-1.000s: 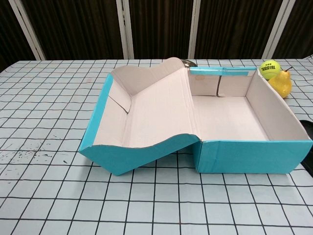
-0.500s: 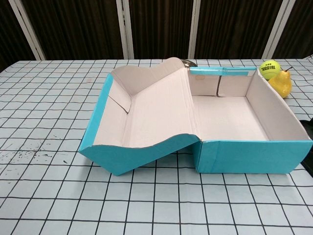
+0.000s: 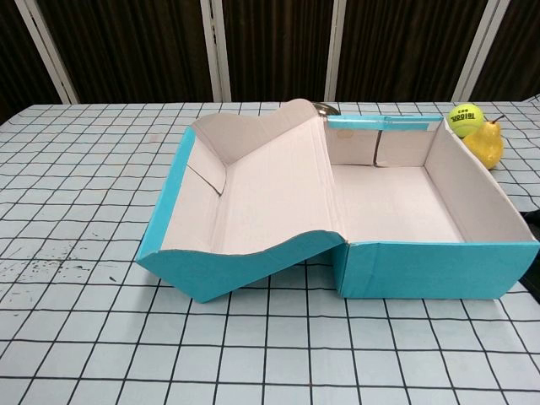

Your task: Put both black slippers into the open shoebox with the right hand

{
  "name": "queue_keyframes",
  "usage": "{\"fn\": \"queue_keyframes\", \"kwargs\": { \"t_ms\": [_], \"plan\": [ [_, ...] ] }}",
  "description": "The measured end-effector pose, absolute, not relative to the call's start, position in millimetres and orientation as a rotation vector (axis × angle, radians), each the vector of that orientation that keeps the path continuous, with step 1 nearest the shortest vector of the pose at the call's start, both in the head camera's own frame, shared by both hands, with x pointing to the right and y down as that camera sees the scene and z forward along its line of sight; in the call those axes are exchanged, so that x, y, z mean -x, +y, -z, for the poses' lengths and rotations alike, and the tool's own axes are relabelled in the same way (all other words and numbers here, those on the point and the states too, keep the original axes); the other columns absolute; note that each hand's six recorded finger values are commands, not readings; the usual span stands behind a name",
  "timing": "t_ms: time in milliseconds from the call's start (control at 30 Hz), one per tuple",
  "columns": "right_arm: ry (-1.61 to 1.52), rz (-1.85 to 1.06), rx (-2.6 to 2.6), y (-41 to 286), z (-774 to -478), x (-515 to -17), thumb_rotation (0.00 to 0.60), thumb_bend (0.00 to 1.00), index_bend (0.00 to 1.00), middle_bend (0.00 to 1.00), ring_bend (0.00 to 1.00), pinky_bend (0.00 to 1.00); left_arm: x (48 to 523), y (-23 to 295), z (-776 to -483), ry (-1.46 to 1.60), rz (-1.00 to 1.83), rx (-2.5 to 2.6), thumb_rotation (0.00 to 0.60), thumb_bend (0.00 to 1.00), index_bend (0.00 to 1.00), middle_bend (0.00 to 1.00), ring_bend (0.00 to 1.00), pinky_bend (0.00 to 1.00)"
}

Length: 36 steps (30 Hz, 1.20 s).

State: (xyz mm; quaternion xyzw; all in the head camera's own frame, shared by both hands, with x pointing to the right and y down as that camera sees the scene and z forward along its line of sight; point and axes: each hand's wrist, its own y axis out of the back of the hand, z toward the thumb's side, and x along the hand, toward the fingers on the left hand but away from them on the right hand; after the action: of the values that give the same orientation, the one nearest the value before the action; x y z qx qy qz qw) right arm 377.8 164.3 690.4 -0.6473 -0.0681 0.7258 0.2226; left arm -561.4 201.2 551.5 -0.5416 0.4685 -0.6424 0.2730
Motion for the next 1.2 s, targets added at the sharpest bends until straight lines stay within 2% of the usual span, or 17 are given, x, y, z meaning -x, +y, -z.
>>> {"fn": "queue_keyframes", "kwargs": {
  "t_ms": [233, 300, 367, 467, 633, 933, 1200],
  "plan": [
    [-0.194, -1.987, 1.784, 163.5, -687.9, -379.0, 0.6, 0.2, 0.33, 0.4, 0.14, 0.0, 559.7, 200.9, -553.4, 1.252, 1.73, 1.465, 0.6, 0.33, 0.0, 0.0, 0.0, 0.07],
    [-0.195, -1.982, 1.788, 163.9, -686.6, -378.3, 0.6, 0.25, 0.4, 0.47, 0.19, 0.0, 559.7, 201.2, -553.2, 1.253, 1.729, 1.466, 0.6, 0.33, 0.0, 0.0, 0.0, 0.07],
    [-0.202, -1.976, 1.791, 163.6, -685.5, -377.5, 0.6, 0.34, 0.47, 0.55, 0.24, 0.0, 559.9, 201.3, -553.0, 1.254, 1.729, 1.466, 0.6, 0.33, 0.0, 0.0, 0.0, 0.07],
    [-0.222, -1.968, 1.803, 163.8, -684.0, -376.3, 0.6, 0.44, 0.54, 0.61, 0.29, 0.0, 559.6, 201.6, -552.9, 1.256, 1.728, 1.468, 0.6, 0.33, 0.0, 0.0, 0.0, 0.07],
    [-0.24, -1.963, 1.81, 163.6, -679.4, -378.0, 0.6, 0.51, 0.59, 0.64, 0.31, 0.0, 559.7, 201.8, -552.0, 1.26, 1.725, 1.47, 0.6, 0.33, 0.0, 0.0, 0.0, 0.07],
    [-0.311, -1.951, 1.796, 153.8, -657.1, -383.3, 0.6, 0.51, 0.59, 0.64, 0.31, 0.0, 561.5, 201.8, -551.9, 1.264, 1.726, 1.473, 0.6, 0.33, 0.0, 0.0, 0.0, 0.07],
    [-0.403, -1.956, 1.712, 130.4, -618.8, -399.8, 0.6, 0.51, 0.59, 0.64, 0.31, 0.0, 563.7, 201.7, -552.1, 1.271, 1.729, 1.473, 0.6, 0.33, 0.0, 0.0, 0.0, 0.07]
  ]
}}
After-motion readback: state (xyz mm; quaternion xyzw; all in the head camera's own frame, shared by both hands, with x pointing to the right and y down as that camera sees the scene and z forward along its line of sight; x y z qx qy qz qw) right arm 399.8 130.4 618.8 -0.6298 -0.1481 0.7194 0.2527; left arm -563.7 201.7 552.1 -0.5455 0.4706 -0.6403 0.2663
